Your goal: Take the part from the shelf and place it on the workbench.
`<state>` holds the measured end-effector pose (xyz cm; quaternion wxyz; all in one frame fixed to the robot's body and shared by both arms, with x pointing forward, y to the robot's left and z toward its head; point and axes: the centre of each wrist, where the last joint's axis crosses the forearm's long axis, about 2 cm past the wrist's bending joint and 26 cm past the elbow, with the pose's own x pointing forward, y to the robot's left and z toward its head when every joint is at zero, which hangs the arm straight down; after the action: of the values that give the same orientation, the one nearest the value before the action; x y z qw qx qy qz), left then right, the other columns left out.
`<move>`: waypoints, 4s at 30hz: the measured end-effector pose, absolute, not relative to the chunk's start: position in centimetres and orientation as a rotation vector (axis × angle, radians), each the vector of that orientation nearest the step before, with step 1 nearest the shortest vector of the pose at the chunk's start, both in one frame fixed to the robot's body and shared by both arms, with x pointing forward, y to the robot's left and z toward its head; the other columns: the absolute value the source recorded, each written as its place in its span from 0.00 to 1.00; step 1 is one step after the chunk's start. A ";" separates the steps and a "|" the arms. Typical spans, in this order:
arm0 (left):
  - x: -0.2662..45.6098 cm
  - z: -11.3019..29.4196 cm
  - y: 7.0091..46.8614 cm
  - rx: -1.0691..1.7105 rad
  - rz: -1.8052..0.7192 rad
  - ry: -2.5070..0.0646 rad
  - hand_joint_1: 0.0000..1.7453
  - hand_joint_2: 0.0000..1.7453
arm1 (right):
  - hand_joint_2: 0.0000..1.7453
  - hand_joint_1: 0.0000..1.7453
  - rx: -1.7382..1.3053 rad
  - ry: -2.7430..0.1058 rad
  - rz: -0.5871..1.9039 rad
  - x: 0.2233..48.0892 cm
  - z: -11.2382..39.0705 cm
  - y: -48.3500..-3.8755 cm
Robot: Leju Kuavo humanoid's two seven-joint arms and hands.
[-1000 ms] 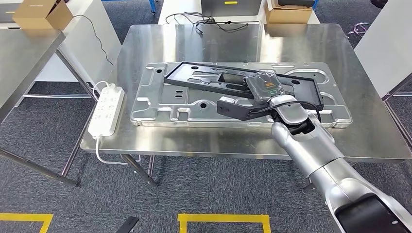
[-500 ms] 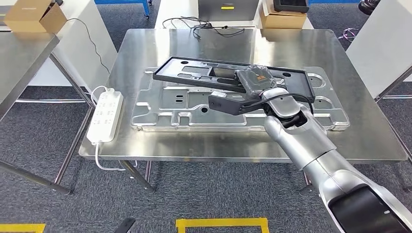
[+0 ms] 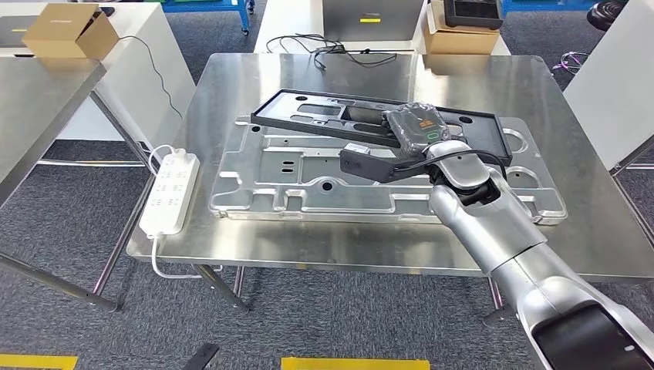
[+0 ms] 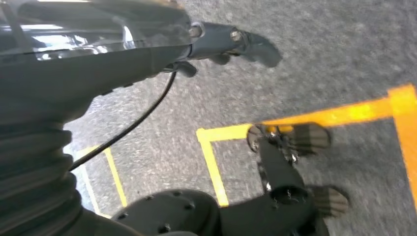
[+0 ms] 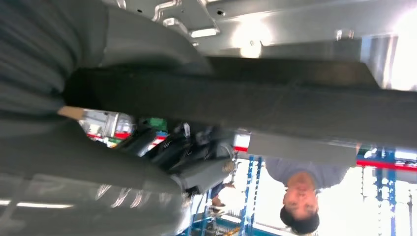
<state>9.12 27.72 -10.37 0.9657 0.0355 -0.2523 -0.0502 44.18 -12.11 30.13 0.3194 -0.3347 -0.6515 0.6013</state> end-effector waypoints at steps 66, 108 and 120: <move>9.4 -10.3 27.9 0.059 -0.070 -0.514 0.00 0.00 | 0.00 0.00 -0.892 -1.743 1.578 44.4 31.2 -11.2; 7.7 -10.7 28.2 0.093 0.023 -0.508 0.00 0.00 | 0.00 0.00 -1.148 -2.142 1.094 40.9 29.4 -16.1; 5.1 -11.1 28.3 0.124 0.133 -0.491 0.00 0.00 | 0.00 0.00 -1.268 -2.369 0.548 27.6 23.2 -25.7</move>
<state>5.11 28.29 -11.05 0.9659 0.0615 -0.2426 0.0659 27.57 -25.74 23.24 0.1985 -0.4531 -0.8467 0.1958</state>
